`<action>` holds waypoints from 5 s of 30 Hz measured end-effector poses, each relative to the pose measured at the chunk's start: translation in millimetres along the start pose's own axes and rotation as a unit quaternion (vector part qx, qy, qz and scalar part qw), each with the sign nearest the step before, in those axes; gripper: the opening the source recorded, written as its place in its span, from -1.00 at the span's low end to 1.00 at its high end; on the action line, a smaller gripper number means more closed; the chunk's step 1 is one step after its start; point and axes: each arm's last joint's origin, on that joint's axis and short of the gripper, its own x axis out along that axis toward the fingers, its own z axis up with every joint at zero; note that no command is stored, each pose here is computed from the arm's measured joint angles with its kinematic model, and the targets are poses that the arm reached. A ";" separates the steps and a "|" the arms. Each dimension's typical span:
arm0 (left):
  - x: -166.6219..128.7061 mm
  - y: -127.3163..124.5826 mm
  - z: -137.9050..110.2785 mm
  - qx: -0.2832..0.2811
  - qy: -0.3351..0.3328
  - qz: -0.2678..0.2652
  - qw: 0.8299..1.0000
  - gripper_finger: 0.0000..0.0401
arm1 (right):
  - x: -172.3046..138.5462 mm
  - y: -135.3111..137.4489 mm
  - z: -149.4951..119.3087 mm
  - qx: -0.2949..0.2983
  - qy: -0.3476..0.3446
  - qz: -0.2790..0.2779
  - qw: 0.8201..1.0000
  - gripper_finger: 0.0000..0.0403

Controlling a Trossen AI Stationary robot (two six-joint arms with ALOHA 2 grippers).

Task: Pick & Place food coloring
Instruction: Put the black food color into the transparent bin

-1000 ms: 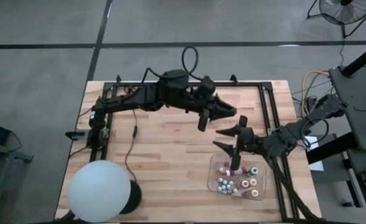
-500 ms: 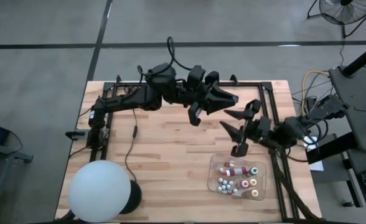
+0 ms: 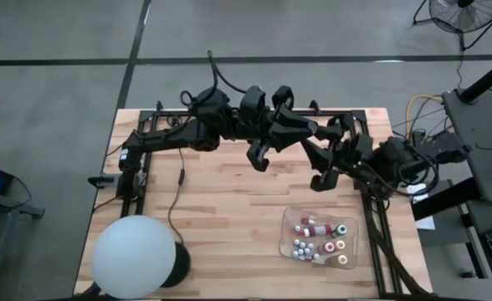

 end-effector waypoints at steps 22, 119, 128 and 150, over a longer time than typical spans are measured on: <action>-13.2 7.4 15.2 -0.024 0.050 -0.007 0.998 -0.78 | 37.0 18.0 43.6 -0.009 0.119 0.044 0.992 -0.33; -15.2 12.4 -4.0 0.001 0.109 -0.009 0.994 -0.78 | 36.4 15.9 40.2 -0.018 0.141 -0.054 0.988 -0.27; -15.1 12.7 -4.9 0.002 0.110 -0.009 0.994 -0.78 | 35.5 14.9 37.8 -0.019 0.152 -0.078 0.985 -0.37; -16.7 13.6 -8.2 -0.018 0.134 -0.008 0.991 -0.78 | 34.9 14.5 35.7 -0.044 0.161 -0.087 0.982 -0.54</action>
